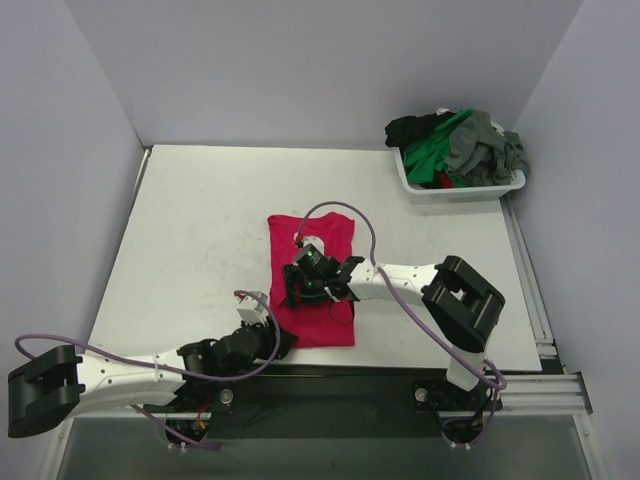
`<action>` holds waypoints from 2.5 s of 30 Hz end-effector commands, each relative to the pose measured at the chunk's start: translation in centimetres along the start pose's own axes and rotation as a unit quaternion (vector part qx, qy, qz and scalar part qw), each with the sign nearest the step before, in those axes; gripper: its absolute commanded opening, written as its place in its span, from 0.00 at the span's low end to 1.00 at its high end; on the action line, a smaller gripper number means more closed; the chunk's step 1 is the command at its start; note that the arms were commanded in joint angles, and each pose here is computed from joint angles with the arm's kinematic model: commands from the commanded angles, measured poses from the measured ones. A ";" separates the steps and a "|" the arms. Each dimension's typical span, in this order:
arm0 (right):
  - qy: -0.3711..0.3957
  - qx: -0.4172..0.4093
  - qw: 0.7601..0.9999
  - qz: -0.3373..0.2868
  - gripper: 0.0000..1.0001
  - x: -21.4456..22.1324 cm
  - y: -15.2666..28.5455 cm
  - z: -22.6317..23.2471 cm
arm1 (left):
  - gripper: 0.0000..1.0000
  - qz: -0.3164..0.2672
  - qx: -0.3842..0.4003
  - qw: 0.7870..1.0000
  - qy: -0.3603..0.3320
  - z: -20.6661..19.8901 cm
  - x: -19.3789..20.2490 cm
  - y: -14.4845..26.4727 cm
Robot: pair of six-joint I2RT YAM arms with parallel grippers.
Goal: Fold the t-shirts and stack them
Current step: Fold the folded rectangular tshirt in 1/3 of the way
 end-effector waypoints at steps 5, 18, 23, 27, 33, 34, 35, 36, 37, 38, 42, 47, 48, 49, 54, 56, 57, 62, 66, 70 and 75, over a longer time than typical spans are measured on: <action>-0.002 0.085 0.995 -0.059 0.68 -5.8 -0.6 -2.6 | 0.49 0.022 -0.041 0.999 0.001 3.4 2.2 0.6; 0.007 0.085 0.990 -0.111 0.68 -12.7 -0.5 -2.4 | 0.49 0.025 -0.044 0.999 -0.012 3.2 1.9 0.7; 0.008 0.081 0.989 -0.120 0.68 -13.4 0.5 -2.4 | 0.50 0.018 -0.034 0.999 -0.015 1.9 1.0 0.5; 0.012 0.072 0.989 -0.132 0.68 -12.9 3.0 -2.4 | 0.50 0.003 -0.024 0.999 -0.025 0.4 -0.4 0.3; 0.026 0.064 0.990 -0.121 0.68 -10.0 5.0 -2.6 | 0.50 -0.033 0.023 0.998 -0.054 -4.1 -4.1 0.0; 0.028 0.066 0.991 -0.116 0.68 -9.2 4.9 -2.7 | 0.50 -0.029 0.022 0.997 -0.066 -4.2 -4.0 -0.4; 0.028 0.063 0.991 -0.115 0.68 -9.0 5.1 -2.6 | 0.50 -0.036 0.029 0.997 -0.067 -4.8 -4.4 -0.6; 0.030 0.063 0.991 -0.111 0.68 -8.6 5.0 -2.7 | 0.50 -0.037 0.031 0.996 -0.071 -5.1 -4.5 -0.9; 0.026 0.062 0.992 -0.110 0.68 -8.5 5.1 -2.6 | 0.50 -0.031 0.027 0.996 -0.083 -5.3 -4.3 -1.5; 0.026 0.063 0.992 -0.103 0.68 -8.0 4.8 -2.7 | 0.50 -0.037 0.030 0.995 -0.083 -5.7 -4.5 -1.9; 0.027 0.046 0.995 -0.083 0.68 -7.3 4.0 -2.2 | 0.50 -0.031 0.036 0.995 -0.090 -6.1 -4.1 -4.2; 0.030 0.038 0.997 -0.066 0.68 -7.1 2.6 -1.6 | 0.50 -0.025 0.037 0.995 -0.094 -6.1 -3.0 -6.9; 0.031 0.035 0.997 -0.066 0.68 -7.3 2.5 -1.3 | 0.50 -0.021 0.037 0.995 -0.095 -6.1 -2.8 -7.2; 0.030 0.034 0.997 -0.066 0.68 -7.4 2.3 -1.3 | 0.50 -0.010 0.031 0.995 -0.098 -5.7 -2.1 -7.5; 0.027 0.044 0.997 -0.057 0.68 -7.8 0.7 -1.6 | 0.50 0.010 -0.005 0.996 -0.088 -3.3 -0.3 -7.4; 0.023 0.041 0.998 -0.044 0.68 -7.6 -0.1 -1.7 | 0.50 0.017 -0.019 0.996 -0.087 -2.4 0.2 -7.0; 0.021 0.044 0.998 -0.042 0.68 -7.7 -0.3 -1.9 | 0.50 0.023 -0.029 0.996 -0.085 -1.6 0.7 -6.7; 0.016 0.055 0.998 -0.034 0.68 -8.6 -2.0 -2.7 | 0.50 0.043 -0.041 0.995 -0.080 -0.1 2.1 -5.7; 0.016 0.068 0.997 -0.039 0.68 -10.0 -2.6 -3.1 | 0.50 0.056 -0.050 0.994 -0.080 0.9 3.1 -5.0; 0.015 0.090 0.994 -0.055 0.68 -12.0 -2.8 -3.9 | 0.49 0.069 -0.061 0.993 -0.075 2.1 4.1 -4.1; 0.005 0.093 0.993 -0.074 0.68 -15.2 -2.8 -4.5 | 0.50 0.082 -0.076 0.991 -0.068 3.5 5.3 -3.2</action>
Point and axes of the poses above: each gripper's point midway between its finger pads, its own y axis back along the fingers, its own z axis along the line the jaws close on, x = y × z, the point moved 5 cm from there along y, back along the fingers, and after that the axes turned 3 degrees about -y, right-handed, at the moved point
